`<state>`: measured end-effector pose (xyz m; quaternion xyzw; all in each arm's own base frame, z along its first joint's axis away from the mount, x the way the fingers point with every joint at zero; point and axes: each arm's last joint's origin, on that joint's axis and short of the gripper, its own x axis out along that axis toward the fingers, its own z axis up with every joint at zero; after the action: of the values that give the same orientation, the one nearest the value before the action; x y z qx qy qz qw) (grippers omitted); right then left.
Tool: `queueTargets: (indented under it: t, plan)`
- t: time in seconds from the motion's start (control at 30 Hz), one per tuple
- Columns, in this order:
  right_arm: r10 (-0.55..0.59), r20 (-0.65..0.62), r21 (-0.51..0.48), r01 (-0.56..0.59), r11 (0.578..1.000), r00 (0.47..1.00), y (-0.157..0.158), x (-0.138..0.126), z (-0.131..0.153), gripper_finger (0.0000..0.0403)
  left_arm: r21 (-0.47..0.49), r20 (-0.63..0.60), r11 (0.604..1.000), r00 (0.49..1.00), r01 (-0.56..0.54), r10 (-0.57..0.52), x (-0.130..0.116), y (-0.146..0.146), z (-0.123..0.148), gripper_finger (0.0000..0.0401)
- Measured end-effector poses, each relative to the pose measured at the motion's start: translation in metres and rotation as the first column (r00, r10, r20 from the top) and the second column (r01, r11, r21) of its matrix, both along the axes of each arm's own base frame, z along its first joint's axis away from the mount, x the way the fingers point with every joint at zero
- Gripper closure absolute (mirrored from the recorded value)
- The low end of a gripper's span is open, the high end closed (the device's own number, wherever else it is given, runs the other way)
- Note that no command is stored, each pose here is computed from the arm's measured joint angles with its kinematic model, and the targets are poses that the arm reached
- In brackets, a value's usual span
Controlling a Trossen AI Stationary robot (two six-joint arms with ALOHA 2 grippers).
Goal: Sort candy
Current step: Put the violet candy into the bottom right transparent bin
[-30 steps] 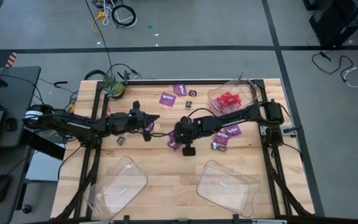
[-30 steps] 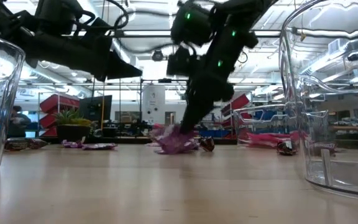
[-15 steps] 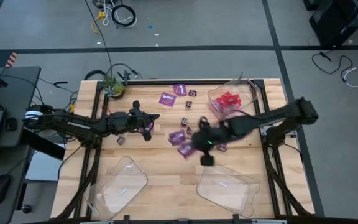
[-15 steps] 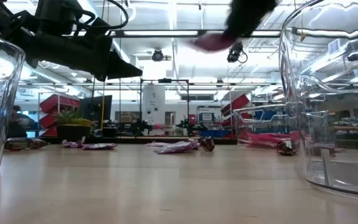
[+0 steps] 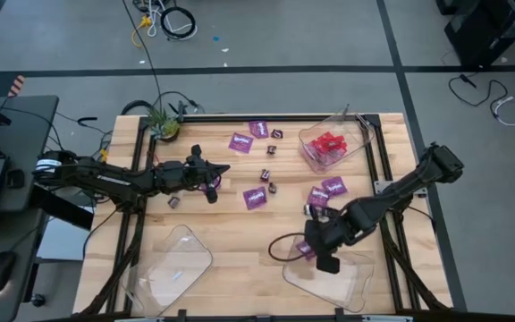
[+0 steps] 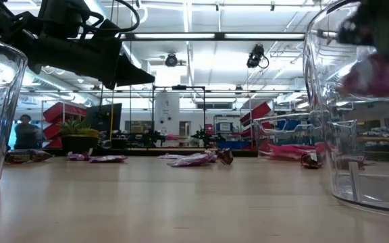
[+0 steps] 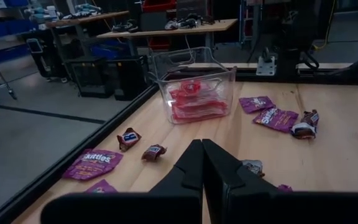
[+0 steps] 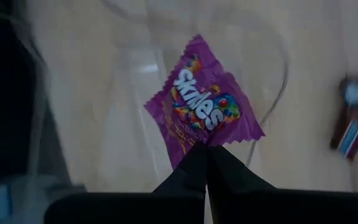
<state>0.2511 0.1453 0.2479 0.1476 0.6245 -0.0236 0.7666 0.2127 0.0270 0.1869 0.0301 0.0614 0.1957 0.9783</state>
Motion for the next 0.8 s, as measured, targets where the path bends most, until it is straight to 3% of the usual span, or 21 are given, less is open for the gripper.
queueTargets:
  t: [0.2, 0.47, 0.8]
  plan:
    - [0.011, -0.148, -0.005, -0.012, 1.000, 0.989, 0.001, -0.010, -0.038, 0.0403, 0.004, 0.002, 1.000, 1.000, 0.003, -0.003, 0.000, 0.000, 0.000, 0.0398]
    - [-0.001, -0.151, 0.013, 0.004, 1.000, 0.989, -0.001, -0.013, -0.051, 0.0395, 0.004, 0.001, 1.000, 1.000, 0.010, -0.010, 0.000, 0.000, 0.000, 0.0398]
    - [-0.096, -0.167, 0.050, 0.105, 0.993, 0.981, 0.002, -0.005, -0.025, 0.0285, 0.002, 0.001, 1.000, 1.000, 0.013, -0.013, 0.000, 0.000, 0.000, 0.0398]
